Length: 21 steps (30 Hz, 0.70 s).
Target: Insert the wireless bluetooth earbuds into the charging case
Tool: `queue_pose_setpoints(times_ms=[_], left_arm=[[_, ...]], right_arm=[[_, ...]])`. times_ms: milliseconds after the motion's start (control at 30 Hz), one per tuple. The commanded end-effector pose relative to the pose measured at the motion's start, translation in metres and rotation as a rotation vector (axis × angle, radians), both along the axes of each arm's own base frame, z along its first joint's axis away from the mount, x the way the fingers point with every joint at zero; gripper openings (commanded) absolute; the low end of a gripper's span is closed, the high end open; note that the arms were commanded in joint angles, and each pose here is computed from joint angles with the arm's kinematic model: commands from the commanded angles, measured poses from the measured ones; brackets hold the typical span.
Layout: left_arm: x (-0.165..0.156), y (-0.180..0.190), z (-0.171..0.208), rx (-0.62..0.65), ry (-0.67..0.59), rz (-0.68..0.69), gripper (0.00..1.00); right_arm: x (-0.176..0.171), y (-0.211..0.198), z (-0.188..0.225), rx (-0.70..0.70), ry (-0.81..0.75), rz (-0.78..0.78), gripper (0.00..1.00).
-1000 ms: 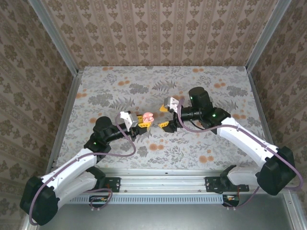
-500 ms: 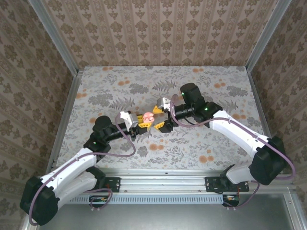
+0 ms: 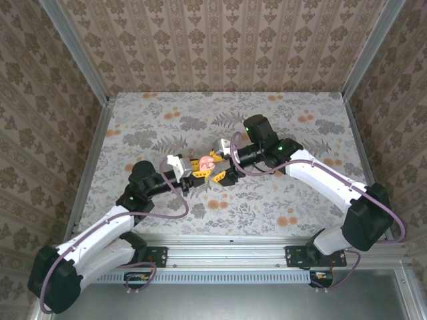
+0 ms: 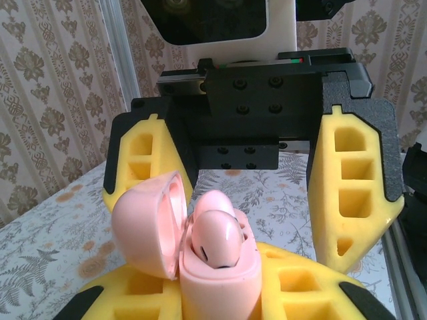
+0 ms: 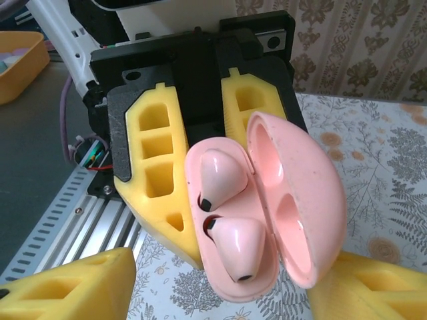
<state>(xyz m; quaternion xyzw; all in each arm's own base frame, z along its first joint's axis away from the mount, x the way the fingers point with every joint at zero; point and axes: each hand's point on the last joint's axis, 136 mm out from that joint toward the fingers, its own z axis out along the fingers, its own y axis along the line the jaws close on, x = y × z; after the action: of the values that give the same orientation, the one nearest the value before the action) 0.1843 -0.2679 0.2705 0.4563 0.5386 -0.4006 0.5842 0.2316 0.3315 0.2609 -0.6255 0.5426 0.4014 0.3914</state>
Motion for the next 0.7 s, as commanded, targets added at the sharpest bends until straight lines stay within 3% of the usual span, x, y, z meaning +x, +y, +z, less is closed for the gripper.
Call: queue_pose_setpoints(times_ms=[0,333,667], left_arm=[[-0.004,-0.001,0.013,-0.015,-0.049,-0.020,0.07],[-0.002,-0.003,0.005,0.001,-0.027,-0.019,0.07],[-0.005,-0.009,0.006,0.005,-0.031,-0.052,0.07]], right_arm=[[-0.010,0.000,0.015,0.031,-0.048,0.055,0.65],[-0.006,-0.015,0.037,0.093,-0.198,-0.043,0.62],[0.001,-0.028,0.034,0.063,-0.219,-0.112,0.58]])
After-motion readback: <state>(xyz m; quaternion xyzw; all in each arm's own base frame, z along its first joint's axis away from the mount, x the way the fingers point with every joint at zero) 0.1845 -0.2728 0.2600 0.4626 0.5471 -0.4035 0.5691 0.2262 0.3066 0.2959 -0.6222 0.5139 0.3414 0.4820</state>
